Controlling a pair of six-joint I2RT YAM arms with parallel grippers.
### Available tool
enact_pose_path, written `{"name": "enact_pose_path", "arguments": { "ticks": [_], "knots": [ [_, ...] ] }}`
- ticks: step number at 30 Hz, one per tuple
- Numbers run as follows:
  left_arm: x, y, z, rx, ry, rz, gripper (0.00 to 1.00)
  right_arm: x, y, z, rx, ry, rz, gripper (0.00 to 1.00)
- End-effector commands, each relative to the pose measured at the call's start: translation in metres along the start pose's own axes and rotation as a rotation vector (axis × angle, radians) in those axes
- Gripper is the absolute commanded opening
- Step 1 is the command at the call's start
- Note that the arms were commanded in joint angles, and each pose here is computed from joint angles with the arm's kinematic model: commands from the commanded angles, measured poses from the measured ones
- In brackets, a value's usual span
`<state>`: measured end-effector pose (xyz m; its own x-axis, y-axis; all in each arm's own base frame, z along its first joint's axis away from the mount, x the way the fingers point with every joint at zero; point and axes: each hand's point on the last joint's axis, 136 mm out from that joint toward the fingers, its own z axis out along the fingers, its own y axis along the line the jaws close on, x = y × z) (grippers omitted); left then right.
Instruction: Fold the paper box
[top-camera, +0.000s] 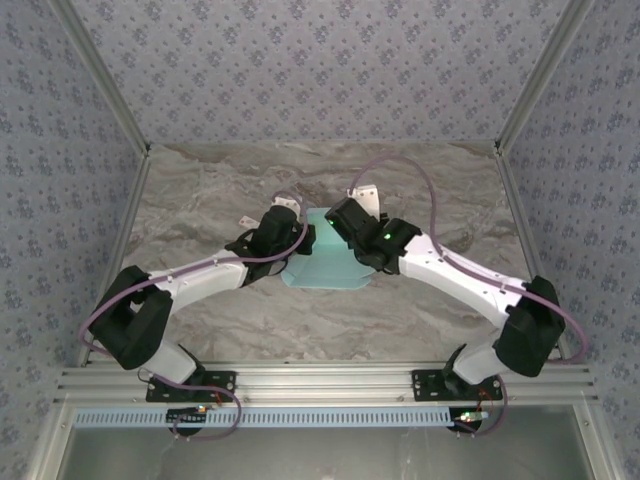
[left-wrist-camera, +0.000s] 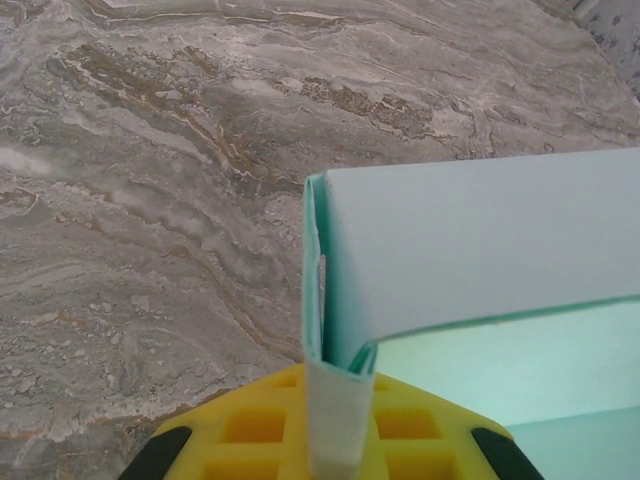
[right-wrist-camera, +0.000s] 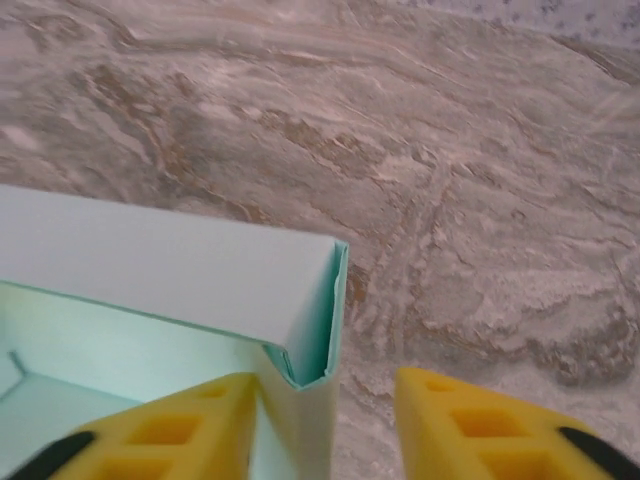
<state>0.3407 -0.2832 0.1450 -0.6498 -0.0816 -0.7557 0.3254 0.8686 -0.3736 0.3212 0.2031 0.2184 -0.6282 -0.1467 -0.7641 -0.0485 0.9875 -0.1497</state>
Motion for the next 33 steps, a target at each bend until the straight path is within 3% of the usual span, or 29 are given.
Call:
{"name": "enact_pose_path", "arguments": {
  "ticks": [1, 8, 10, 14, 21, 27, 33],
  "knots": [
    [0.005, 0.0, 0.001, -0.005, 0.019, 0.03, 0.03, -0.01, 0.003, -0.013, -0.093, -0.022, 0.035, 0.51],
    [0.003, 0.001, -0.001, -0.013, 0.013, 0.033, 0.03, -0.011, 0.007, -0.022, -0.217, -0.013, 0.057, 0.55],
    [0.003, 0.001, -0.002, -0.012, 0.012, 0.033, 0.03, 0.005, 0.006, -0.015, -0.239, 0.027, 0.037, 0.55],
    [0.003, 0.001, -0.003, -0.01, 0.012, 0.035, 0.03, 0.013, 0.014, -0.022, -0.394, 0.022, -0.008, 0.59],
    [0.002, 0.001, -0.002, -0.012, 0.013, 0.036, 0.03, 0.011, -0.023, -0.05, -0.472, -0.058, 0.008, 0.68],
    [0.002, -0.002, -0.001, -0.004, 0.015, 0.035, 0.03, 0.028, -0.051, -0.032, -0.566, -0.047, 0.118, 0.63],
    [-0.001, -0.003, -0.003, -0.001, 0.014, 0.039, 0.03, 0.038, -0.033, -0.005, -0.701, -0.01, 0.151, 0.54]
  ]
}}
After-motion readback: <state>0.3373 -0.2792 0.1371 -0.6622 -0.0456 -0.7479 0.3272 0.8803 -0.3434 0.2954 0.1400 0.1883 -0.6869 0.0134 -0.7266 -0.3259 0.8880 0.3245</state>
